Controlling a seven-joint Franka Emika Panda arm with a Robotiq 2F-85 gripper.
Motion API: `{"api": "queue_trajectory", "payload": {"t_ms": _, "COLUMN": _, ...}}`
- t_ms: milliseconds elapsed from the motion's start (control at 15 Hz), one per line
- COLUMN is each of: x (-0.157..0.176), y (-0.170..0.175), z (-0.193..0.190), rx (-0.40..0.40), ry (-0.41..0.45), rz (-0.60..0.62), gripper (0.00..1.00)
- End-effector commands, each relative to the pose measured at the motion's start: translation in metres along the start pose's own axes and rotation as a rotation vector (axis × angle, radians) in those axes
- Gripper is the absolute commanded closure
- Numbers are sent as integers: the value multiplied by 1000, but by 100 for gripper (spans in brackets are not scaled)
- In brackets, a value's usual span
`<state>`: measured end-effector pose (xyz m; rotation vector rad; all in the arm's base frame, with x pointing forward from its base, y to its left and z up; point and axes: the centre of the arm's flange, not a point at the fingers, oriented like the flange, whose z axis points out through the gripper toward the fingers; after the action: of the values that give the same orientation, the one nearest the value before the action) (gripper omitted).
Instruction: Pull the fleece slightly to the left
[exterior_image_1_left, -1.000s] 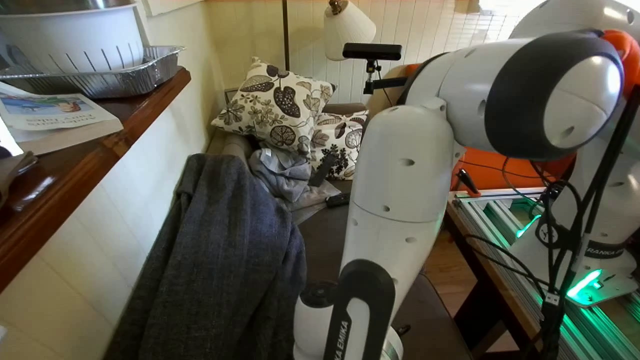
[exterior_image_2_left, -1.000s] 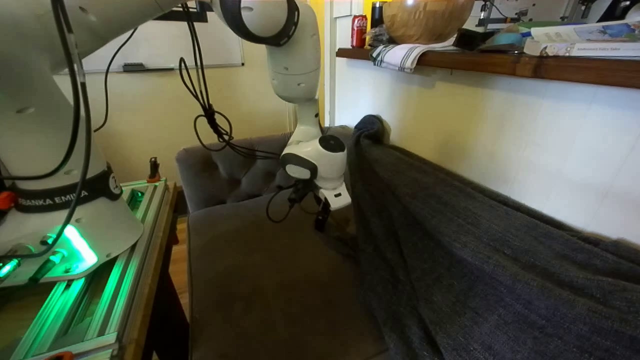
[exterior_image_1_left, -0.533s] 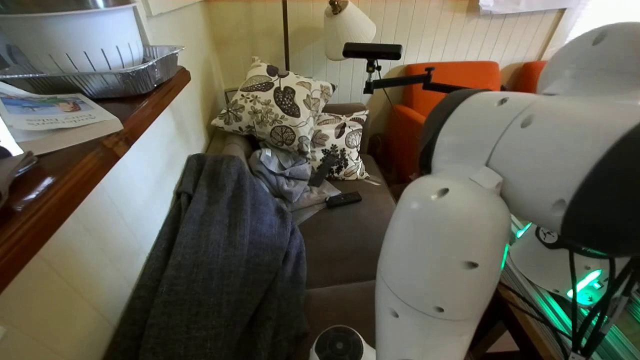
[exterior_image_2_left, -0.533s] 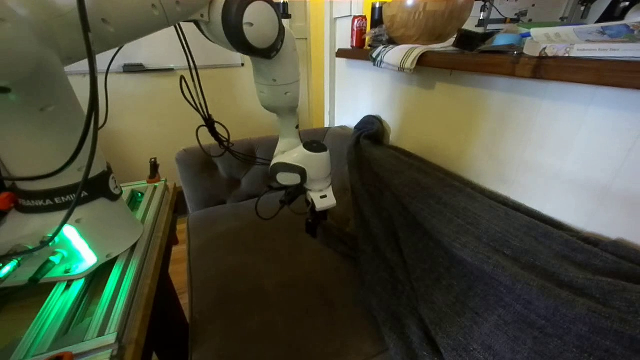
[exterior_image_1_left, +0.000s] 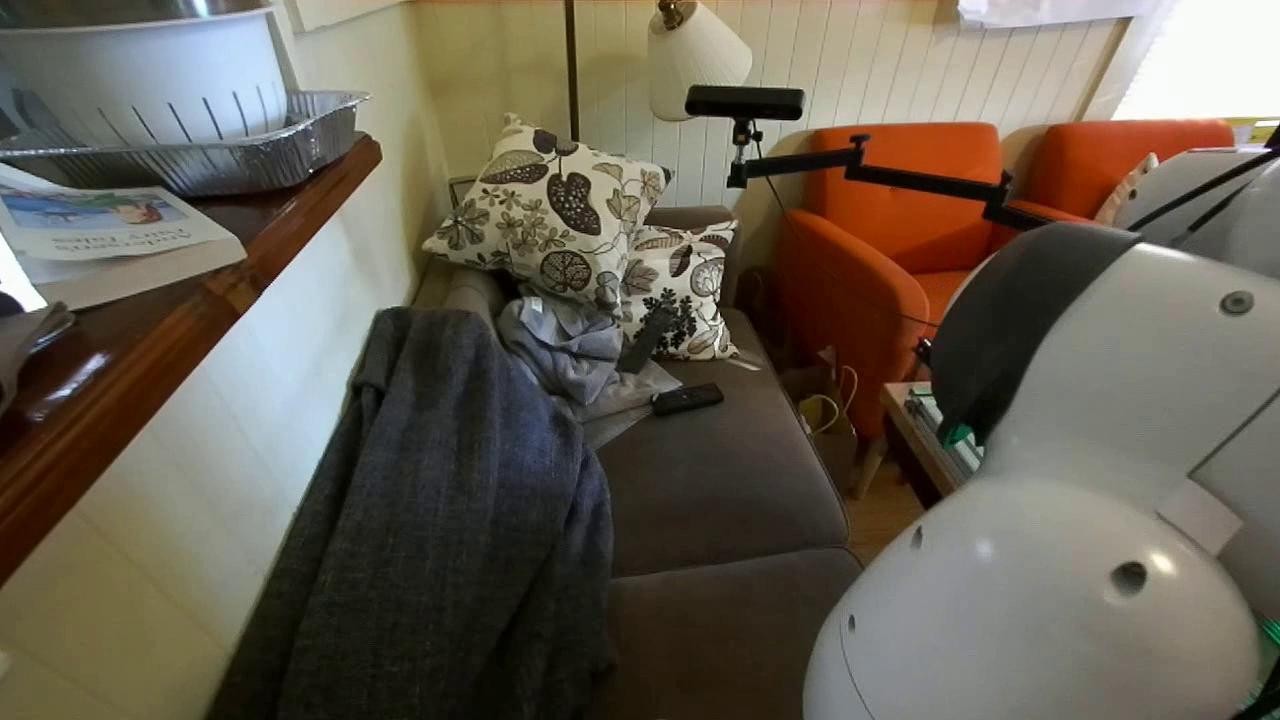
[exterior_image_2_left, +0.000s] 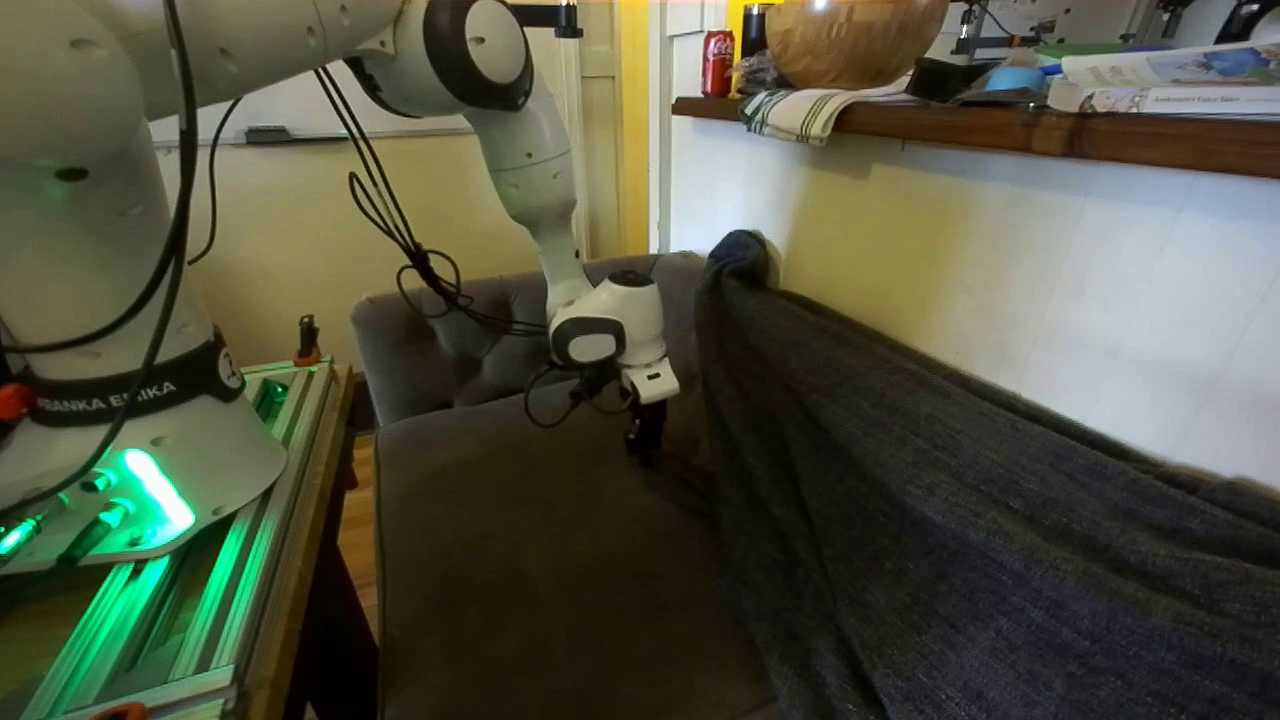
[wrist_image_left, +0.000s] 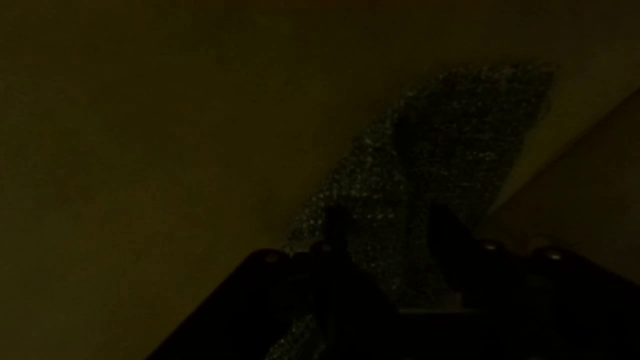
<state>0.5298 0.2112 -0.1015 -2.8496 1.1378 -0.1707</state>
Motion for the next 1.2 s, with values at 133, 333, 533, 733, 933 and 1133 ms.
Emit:
{"api": "queue_trajectory", "payload": {"t_ms": 133, "x": -2, "y": -25, "z": 36, "rx": -61, "ry": -27, "rz": -19, "gripper": 89}}
{"api": "queue_trajectory", "payload": {"t_ms": 333, "x": -3, "y": -25, "z": 45, "rx": -94, "ry": -49, "rz": -33, "gripper": 100}}
{"api": "queue_trajectory", "payload": {"t_ms": 533, "x": -7, "y": -28, "z": 41, "rx": -95, "ry": -83, "rz": -55, "gripper": 99}}
{"api": "queue_trajectory", "payload": {"t_ms": 733, "x": -38, "y": -46, "z": 29, "rx": 0, "ry": -208, "rz": -140, "gripper": 99}}
{"api": "queue_trajectory", "payload": {"t_ms": 933, "x": -84, "y": -71, "z": 21, "rx": 72, "ry": -317, "rz": -213, "gripper": 99}}
{"api": "queue_trajectory", "payload": {"t_ms": 1133, "x": -132, "y": -87, "z": 13, "rx": 144, "ry": -417, "rz": -301, "gripper": 99}}
